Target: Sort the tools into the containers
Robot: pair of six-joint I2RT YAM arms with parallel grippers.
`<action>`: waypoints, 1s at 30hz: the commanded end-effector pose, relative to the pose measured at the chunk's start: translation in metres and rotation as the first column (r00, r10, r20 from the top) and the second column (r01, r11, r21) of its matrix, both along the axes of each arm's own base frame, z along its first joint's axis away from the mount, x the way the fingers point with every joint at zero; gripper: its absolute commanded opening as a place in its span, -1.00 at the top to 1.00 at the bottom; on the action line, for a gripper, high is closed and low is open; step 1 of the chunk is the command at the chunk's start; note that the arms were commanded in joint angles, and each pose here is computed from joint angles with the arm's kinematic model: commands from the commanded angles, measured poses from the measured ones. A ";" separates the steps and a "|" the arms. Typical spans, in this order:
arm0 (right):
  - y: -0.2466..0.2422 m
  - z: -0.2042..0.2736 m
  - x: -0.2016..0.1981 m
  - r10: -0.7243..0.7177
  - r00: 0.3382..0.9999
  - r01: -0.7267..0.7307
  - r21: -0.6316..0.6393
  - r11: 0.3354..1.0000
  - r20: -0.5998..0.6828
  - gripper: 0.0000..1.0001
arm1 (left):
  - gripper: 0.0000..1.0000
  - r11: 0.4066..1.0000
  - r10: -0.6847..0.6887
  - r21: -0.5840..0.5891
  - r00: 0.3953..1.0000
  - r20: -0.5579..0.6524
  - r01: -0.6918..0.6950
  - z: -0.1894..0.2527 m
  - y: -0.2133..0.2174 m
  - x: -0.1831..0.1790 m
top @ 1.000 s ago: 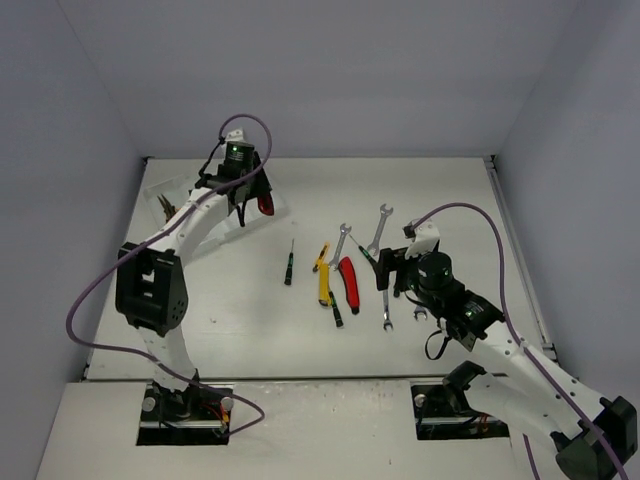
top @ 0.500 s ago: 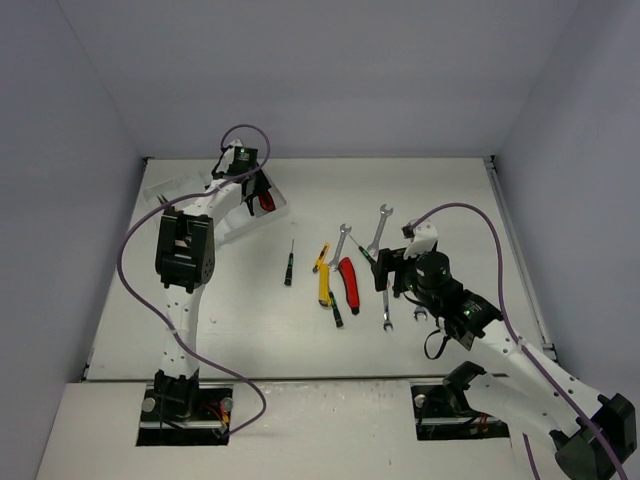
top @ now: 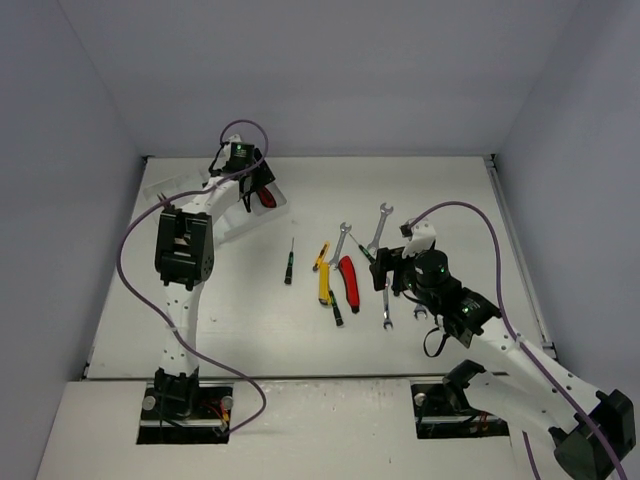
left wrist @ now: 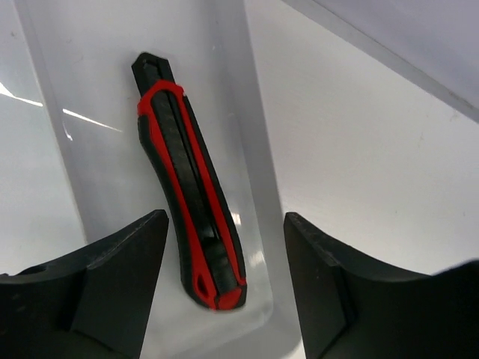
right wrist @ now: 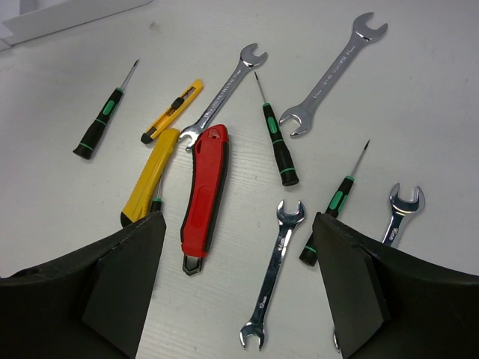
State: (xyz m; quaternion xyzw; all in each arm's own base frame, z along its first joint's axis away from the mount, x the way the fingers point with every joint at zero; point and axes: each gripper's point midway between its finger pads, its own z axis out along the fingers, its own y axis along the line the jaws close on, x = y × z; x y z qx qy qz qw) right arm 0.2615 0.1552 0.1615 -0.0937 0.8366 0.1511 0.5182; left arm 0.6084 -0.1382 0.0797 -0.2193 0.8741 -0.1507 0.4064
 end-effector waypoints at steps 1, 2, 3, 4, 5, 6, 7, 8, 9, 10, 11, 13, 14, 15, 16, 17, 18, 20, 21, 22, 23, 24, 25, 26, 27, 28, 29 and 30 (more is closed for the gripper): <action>-0.002 0.022 0.009 -0.036 0.997 0.033 0.047 0.998 0.067 -0.55 | -0.21 0.991 -0.132 0.047 0.967 0.218 0.125 0.137 -0.033 -0.028; -0.006 0.021 0.009 -0.053 0.996 0.051 0.038 0.998 0.071 -0.55 | -0.21 0.987 -0.157 0.071 0.965 0.208 0.146 0.143 -0.044 -0.045; -0.010 0.021 0.009 -0.073 0.994 0.070 0.030 0.997 0.078 -0.55 | -0.21 0.982 -0.176 0.098 0.964 0.199 0.159 0.146 -0.053 -0.061; -0.014 0.022 0.009 -0.087 0.993 0.085 0.028 0.996 0.082 -0.55 | -0.21 0.980 -0.185 0.109 0.962 0.202 0.166 0.148 -0.060 -0.070; -0.020 0.023 0.010 -0.118 0.989 0.116 0.023 0.993 0.087 -0.55 | -0.21 0.974 -0.211 0.128 0.959 0.190 0.189 0.146 -0.076 -0.091; -0.025 0.023 0.010 -0.144 0.985 0.142 0.022 0.990 0.091 -0.55 | -0.21 0.967 -0.236 0.142 0.955 0.180 0.213 0.143 -0.090 -0.107; -0.029 0.025 0.010 -0.168 0.981 0.166 0.026 0.986 0.096 -0.55 | -0.21 0.958 -0.265 0.155 0.949 0.168 0.240 0.139 -0.104 -0.123; -0.033 0.028 0.010 -0.190 0.976 0.188 0.034 0.982 0.102 -0.55 | -0.21 0.948 -0.296 0.165 0.943 0.151 0.271 0.134 -0.117 -0.141; -0.035 0.029 0.010 -0.201 0.974 0.198 0.042 0.979 0.105 -0.55 | -0.21 0.941 -0.318 0.160 0.940 0.126 0.297 0.124 -0.127 -0.157; -0.037 0.031 0.009 -0.212 0.971 0.207 0.053 0.977 0.107 -0.55 | -0.21 0.934 -0.342 0.151 0.934 0.105 0.325 0.116 -0.139 -0.172; -0.038 0.034 0.009 -0.222 0.969 0.216 0.065 0.974 0.110 -0.55 | -0.21 0.925 -0.368 0.138 0.925 0.092 0.354 0.111 -0.153 -0.184; -0.040 0.037 0.006 -0.233 0.966 0.224 0.089 0.971 0.113 -0.55 | -0.21 0.904 -0.413 0.140 0.910 0.042 0.404 0.091 -0.170 -0.211; -0.042 0.039 0.005 -0.243 0.963 0.231 0.109 0.967 0.117 -0.55 | -0.21 0.890 -0.443 0.134 0.896 0.027 0.436 0.085 -0.185 -0.226; -0.043 0.040 0.003 -0.249 0.961 0.235 0.122 0.964 0.119 -0.55 | -0.21 0.878 -0.465 0.132 0.885 0.012 0.460 0.080 -0.195 -0.238; -0.043 0.041 0.002 -0.251 0.961 0.236 0.129 0.963 0.119 -0.55 | -0.21 0.870 -0.480 0.131 0.877 0.001 0.476 0.074 -0.202 -0.246; -0.045 0.042 0.000 -0.257 0.959 0.240 0.138 0.961 0.120 -0.55 | -0.21 0.862 -0.495 0.128 0.869 -0.005 0.491 0.070 -0.210 -0.253; -0.046 0.042 -0.001 -0.263 0.957 0.245 0.146 0.959 0.122 -0.55 | -0.21 0.851 -0.511 0.128 0.859 -0.017 0.509 0.064 -0.219 -0.262; -0.048 0.044 -0.004 -0.271 0.954 0.250 0.162 0.955 0.125 -0.55 | -0.21 0.833 -0.536 0.130 0.843 -0.048 0.538 0.049 -0.232 -0.277; -0.049 0.044 -0.005 -0.274 0.954 0.251 0.169 0.953 0.126 -0.55 | -0.21 0.829 -0.542 0.120 0.838 -0.067 0.546 0.041 -0.239 -0.285; -0.050 0.045 -0.006 -0.275 0.953 0.252 0.173 0.952 0.127 -0.55 | -0.21 0.828 -0.543 0.113 0.836 -0.082 0.549 0.034 -0.242 -0.289; -0.050 0.044 -0.007 -0.273 0.954 0.250 0.175 0.952 0.126 -0.55 | -0.21 0.829 -0.539 0.108 0.836 -0.101 0.548 0.025 -0.243 -0.292; -0.049 0.044 -0.007 -0.270 0.955 0.246 0.177 0.953 0.123 -0.55 | -0.21 0.830 -0.535 0.104 0.835 -0.126 0.548 0.014 -0.244 -0.298; -0.049 0.044 -0.008 -0.269 0.955 0.245 0.180 0.953 0.123 -0.55 | -0.21 0.835 -0.528 0.096 0.838 -0.139 0.542 0.008 -0.244 -0.300; -0.049 0.043 -0.008 -0.268 0.956 0.245 0.178 0.953 0.121 -0.55 | -0.20 0.836 -0.523 0.098 0.838 -0.157 0.540 0.000 -0.242 -0.301; -0.050 0.042 -0.009 -0.268 0.956 0.245 0.178 0.953 0.120 -0.55 | -0.20 0.838 -0.518 0.099 0.838 -0.170 0.537 -0.006 -0.241 -0.302; -0.050 0.041 -0.009 -0.270 0.955 0.247 0.178 0.952 0.119 -0.55 | -0.19 0.838 -0.514 0.099 0.838 -0.183 0.536 -0.011 -0.240 -0.303; -0.050 0.041 -0.009 -0.273 0.955 0.250 0.177 0.952 0.118 -0.55 | -0.19 0.837 -0.512 0.100 0.836 -0.199 0.537 -0.018 -0.240 -0.304; -0.051 0.040 -0.009 -0.274 0.954 0.252 0.177 0.952 0.118 -0.55 | -0.17 0.838 -0.510 0.097 0.834 -0.210 0.537 -0.024 -0.241 -0.304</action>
